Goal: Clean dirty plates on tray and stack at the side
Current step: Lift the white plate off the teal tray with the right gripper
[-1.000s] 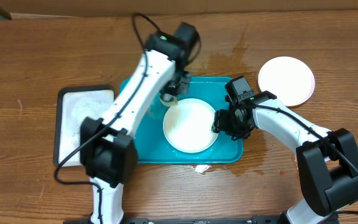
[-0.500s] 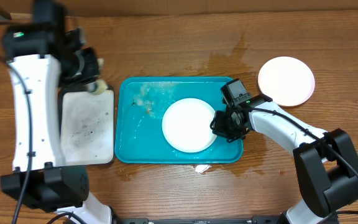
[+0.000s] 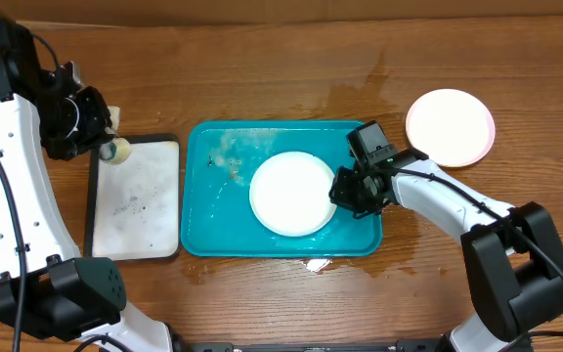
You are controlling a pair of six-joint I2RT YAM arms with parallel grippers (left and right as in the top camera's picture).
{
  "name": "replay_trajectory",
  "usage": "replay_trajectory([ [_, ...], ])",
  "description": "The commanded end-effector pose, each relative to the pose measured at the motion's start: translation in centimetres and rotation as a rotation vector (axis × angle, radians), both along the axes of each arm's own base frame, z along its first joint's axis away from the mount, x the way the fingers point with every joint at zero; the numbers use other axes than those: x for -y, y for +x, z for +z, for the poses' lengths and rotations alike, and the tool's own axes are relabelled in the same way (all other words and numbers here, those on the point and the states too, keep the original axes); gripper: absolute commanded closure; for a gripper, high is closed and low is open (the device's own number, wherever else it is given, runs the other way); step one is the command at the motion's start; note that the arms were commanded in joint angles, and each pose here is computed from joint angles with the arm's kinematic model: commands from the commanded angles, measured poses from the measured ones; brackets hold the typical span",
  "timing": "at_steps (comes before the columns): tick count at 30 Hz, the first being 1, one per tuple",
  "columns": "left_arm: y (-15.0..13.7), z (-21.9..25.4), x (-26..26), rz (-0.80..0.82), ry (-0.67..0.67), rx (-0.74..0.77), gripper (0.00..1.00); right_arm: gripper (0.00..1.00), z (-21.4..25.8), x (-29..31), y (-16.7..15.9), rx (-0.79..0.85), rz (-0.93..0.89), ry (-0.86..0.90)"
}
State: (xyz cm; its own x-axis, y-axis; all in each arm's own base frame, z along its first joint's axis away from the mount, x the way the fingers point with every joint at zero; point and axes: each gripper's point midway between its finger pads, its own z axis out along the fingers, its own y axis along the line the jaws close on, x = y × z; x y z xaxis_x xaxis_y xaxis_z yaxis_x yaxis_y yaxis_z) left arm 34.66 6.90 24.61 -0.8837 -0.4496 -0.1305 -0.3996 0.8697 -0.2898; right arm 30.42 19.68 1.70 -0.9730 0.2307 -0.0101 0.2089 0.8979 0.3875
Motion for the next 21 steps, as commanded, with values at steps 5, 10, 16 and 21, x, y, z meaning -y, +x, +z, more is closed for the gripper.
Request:
replay_trajectory([
  [5,-0.1,0.9,0.5,-0.058,0.0,0.037,0.96,0.96,1.1,0.2,1.3,0.027,-0.033,-0.033],
  [10,-0.2,0.9,0.5,-0.061,0.001,0.037,0.96,0.96,3.2,1.3,2.7,0.06,-0.036,-0.124],
  [16,-0.2,0.9,0.5,-0.067,0.003,0.038,0.96,0.96,6.9,2.0,4.8,0.137,-0.02,-0.222],
  [21,-0.2,0.9,0.5,-0.067,0.002,0.038,0.96,0.96,9.6,1.1,5.7,0.213,0.021,-0.277],
])
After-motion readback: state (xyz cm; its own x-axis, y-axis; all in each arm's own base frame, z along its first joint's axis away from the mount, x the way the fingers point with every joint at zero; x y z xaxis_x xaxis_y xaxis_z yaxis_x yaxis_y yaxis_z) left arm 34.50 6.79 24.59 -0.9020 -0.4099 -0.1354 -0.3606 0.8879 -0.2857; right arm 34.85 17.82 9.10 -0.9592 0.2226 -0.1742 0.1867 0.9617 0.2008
